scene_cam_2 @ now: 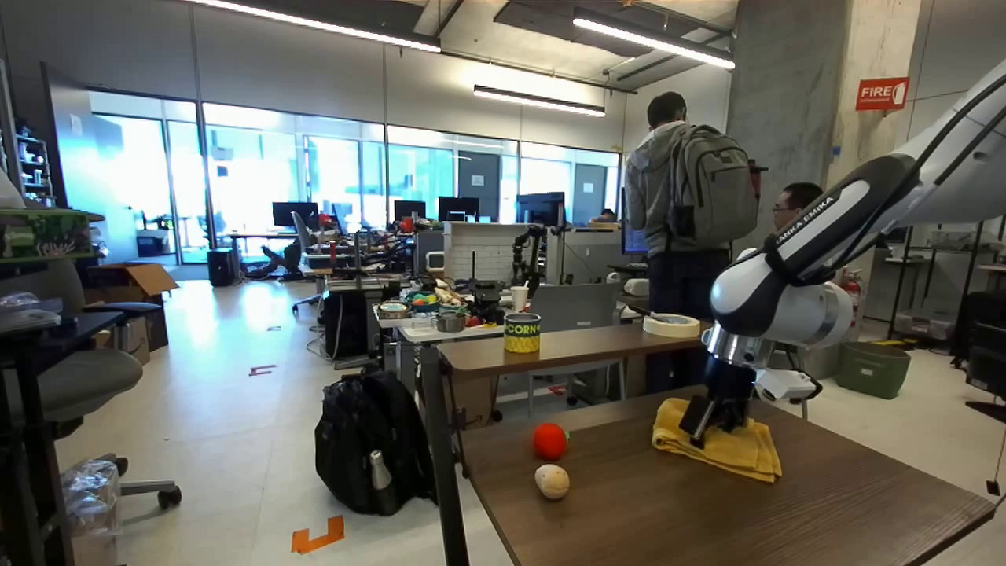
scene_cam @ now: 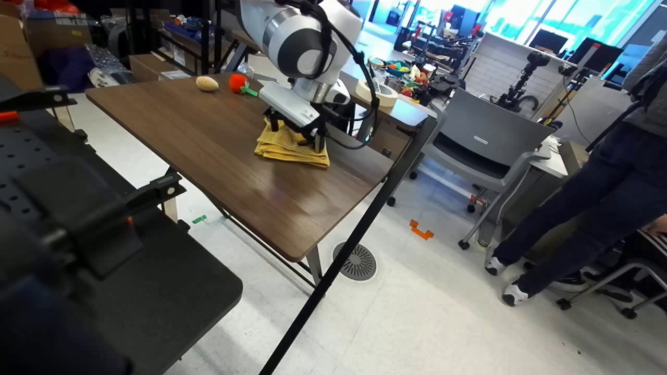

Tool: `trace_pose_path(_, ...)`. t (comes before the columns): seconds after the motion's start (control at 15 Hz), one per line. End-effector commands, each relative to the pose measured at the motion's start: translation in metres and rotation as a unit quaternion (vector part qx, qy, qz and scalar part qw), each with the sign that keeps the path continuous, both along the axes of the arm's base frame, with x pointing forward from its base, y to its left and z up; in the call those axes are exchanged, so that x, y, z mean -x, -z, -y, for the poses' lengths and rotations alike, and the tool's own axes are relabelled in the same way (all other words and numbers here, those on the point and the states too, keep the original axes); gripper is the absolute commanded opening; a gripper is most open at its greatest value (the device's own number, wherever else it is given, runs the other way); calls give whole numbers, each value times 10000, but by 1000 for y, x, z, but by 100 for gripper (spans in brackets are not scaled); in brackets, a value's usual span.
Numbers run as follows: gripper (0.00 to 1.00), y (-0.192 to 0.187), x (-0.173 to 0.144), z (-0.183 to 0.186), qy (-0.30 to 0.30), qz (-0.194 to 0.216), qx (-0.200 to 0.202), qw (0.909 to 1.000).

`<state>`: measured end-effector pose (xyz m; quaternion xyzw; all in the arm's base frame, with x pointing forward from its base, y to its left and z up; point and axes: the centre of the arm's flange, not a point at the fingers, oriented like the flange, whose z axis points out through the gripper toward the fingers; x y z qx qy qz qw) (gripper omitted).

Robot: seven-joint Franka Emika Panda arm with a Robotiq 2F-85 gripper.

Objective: Wipe the table with the towel

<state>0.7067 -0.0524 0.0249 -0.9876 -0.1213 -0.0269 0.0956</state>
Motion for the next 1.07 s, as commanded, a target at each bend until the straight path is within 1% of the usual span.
trace_pose_path(0.0,100,51,34,-42,-667,-321,-34,9973)
trace_pose_path(0.13,100,52,24,-26,-523,-431,-62,9977)
trace_pose_path(0.33,100,44,11,15,-20,-355,77,9993)
trace_pose_path(0.53,100,34,9,47,362,-223,141,9990)
trace_pose_path(0.67,100,33,11,59,434,-212,136,9987)
trace_pose_path(0.8,100,37,17,52,322,-274,149,9990)
trace_pose_path(0.93,100,43,27,25,-22,-353,153,9993)
trace_pose_path(1.0,100,47,35,5,-293,-384,184,9987)
